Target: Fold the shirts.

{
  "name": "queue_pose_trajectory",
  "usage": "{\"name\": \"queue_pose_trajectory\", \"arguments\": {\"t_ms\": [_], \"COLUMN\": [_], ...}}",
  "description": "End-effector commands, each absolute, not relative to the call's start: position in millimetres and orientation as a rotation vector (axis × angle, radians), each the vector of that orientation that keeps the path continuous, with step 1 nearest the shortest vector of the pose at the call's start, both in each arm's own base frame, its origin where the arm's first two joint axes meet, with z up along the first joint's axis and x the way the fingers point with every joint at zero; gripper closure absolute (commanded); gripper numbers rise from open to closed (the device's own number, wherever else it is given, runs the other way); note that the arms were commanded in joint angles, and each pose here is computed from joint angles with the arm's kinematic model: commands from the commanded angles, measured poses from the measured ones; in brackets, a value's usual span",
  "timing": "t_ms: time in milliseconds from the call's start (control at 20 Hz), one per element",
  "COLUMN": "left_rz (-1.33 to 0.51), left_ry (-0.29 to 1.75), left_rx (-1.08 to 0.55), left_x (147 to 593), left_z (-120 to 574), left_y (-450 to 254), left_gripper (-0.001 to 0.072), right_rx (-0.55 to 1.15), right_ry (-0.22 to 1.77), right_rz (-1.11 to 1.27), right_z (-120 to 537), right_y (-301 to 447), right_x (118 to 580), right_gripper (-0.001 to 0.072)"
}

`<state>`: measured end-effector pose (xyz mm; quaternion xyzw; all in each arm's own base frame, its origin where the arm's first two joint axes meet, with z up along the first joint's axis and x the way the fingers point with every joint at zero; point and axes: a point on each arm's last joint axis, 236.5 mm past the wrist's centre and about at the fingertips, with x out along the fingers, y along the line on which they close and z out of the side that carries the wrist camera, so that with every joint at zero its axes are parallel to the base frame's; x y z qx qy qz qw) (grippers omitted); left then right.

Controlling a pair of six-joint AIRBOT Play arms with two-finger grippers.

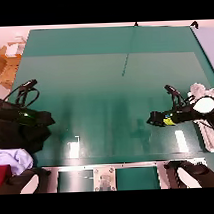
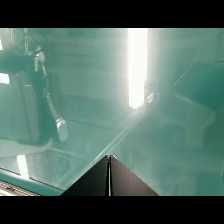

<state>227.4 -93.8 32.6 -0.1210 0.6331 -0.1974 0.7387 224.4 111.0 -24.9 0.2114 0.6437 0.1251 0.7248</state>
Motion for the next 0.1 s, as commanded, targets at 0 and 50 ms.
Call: {"name": "queue_pose_trajectory", "arguments": {"t_ms": [0,50], "left_rz": [-0.433,-0.435], "left_ry": [1.402,1.404], "left_rx": [-0.263,-0.265], "left_x": [221.2,220.6], "left_z": [29.6,29.7], "left_y": [-93.3,-93.9], "left_gripper": [0.0686,0.0686], "right_rx": [0.47,0.47], "right_ry": [1.421,1.421], "right_rz": [0.29,0.29], "right_z": [-25.8,-25.8], "right_y": [115.4,115.4], "right_x": [220.6,220.6], "right_gripper": [0.07,0.0699]}}
